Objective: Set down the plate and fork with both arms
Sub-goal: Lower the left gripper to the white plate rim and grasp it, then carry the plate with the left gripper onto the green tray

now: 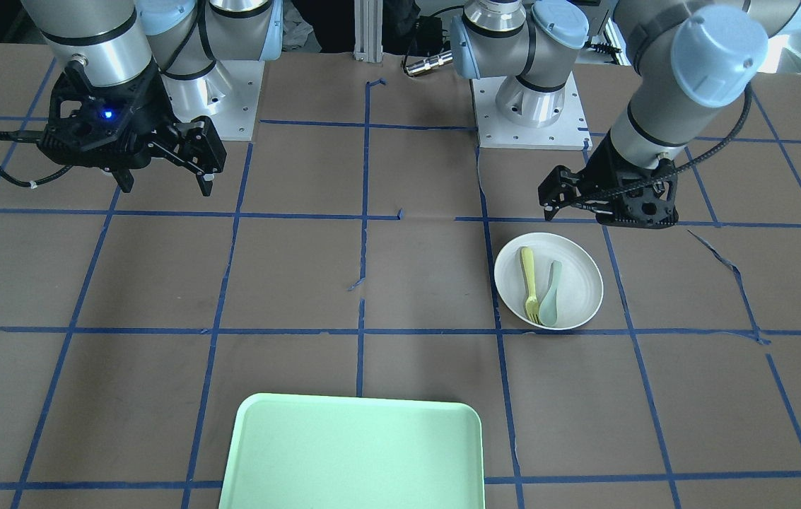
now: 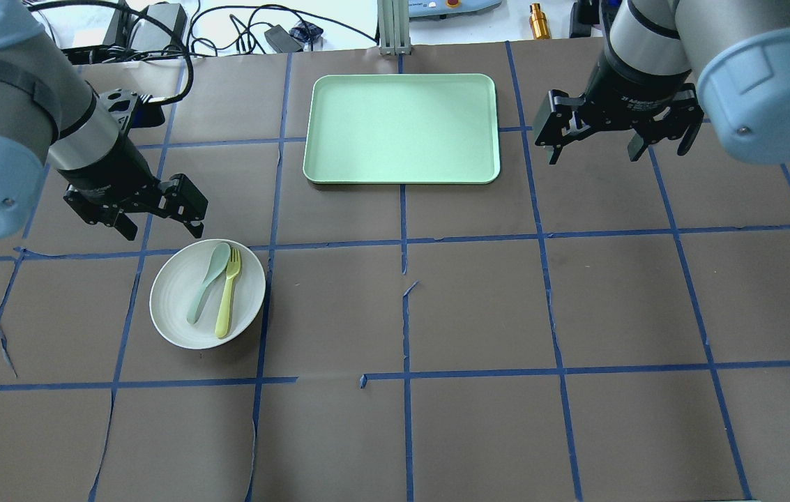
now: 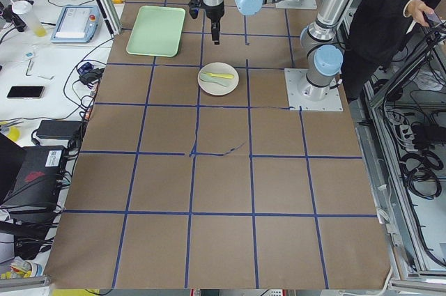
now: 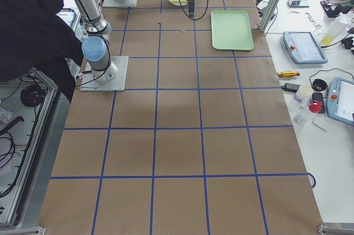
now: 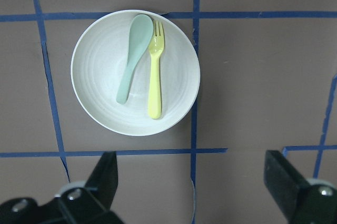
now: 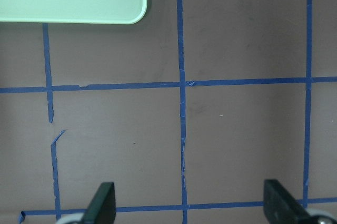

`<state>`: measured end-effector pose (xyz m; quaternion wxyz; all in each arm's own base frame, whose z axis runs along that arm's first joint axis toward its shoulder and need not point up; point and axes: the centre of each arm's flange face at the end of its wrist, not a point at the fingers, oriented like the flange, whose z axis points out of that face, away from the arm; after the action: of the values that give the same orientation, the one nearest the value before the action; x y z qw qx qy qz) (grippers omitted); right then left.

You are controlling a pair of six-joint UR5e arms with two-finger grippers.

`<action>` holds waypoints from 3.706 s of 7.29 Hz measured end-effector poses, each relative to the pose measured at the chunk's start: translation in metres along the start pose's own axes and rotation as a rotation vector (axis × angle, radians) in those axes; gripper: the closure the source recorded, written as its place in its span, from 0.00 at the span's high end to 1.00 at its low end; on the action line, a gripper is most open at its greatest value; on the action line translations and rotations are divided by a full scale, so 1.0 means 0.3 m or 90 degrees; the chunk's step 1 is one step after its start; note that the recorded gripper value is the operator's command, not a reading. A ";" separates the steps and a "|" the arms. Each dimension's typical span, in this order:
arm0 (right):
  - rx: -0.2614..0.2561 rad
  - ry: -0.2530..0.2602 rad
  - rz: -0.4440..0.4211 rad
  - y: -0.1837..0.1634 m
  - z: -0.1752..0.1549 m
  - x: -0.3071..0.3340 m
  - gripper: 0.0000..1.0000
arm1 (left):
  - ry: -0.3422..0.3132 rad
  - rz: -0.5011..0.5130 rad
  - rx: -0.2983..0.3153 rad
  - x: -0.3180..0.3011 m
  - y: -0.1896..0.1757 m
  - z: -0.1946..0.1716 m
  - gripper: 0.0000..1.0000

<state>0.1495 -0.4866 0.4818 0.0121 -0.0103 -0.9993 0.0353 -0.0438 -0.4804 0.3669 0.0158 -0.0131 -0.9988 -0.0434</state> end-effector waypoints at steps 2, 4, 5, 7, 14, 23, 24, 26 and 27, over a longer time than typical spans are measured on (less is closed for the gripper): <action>0.000 0.000 0.000 0.000 -0.001 0.000 1.00 | 0.000 0.015 0.004 -0.212 0.055 0.284 0.90; 0.000 0.000 0.000 0.000 0.000 0.000 1.00 | -0.001 0.022 0.012 -0.311 0.093 0.478 0.75; 0.000 0.000 -0.001 0.000 0.000 0.000 1.00 | -0.002 0.023 0.012 -0.332 0.087 0.526 0.63; 0.000 0.000 -0.001 0.000 0.001 0.000 1.00 | -0.006 0.022 0.019 -0.354 0.060 0.573 0.43; 0.000 0.000 -0.001 0.000 -0.002 0.000 1.00 | -0.003 0.008 0.032 -0.378 0.012 0.560 0.00; 0.000 0.000 -0.001 0.000 0.000 0.000 1.00 | 0.216 -0.284 0.029 -0.139 -0.392 0.260 0.00; -0.001 0.000 -0.001 0.000 0.001 0.000 1.00 | 0.217 -0.323 0.031 -0.051 -0.477 0.252 0.00; 0.000 0.000 0.000 0.000 0.001 0.000 1.00 | 0.223 -0.372 0.055 0.140 -0.650 0.264 0.00; 0.000 0.000 0.000 0.000 0.000 0.000 1.00 | 0.226 -0.375 0.064 0.237 -0.731 0.275 0.00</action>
<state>0.1495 -0.4865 0.4817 0.0122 -0.0103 -0.9993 0.0351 -0.1234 -0.6897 0.2683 0.1768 0.2845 -0.9422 0.0017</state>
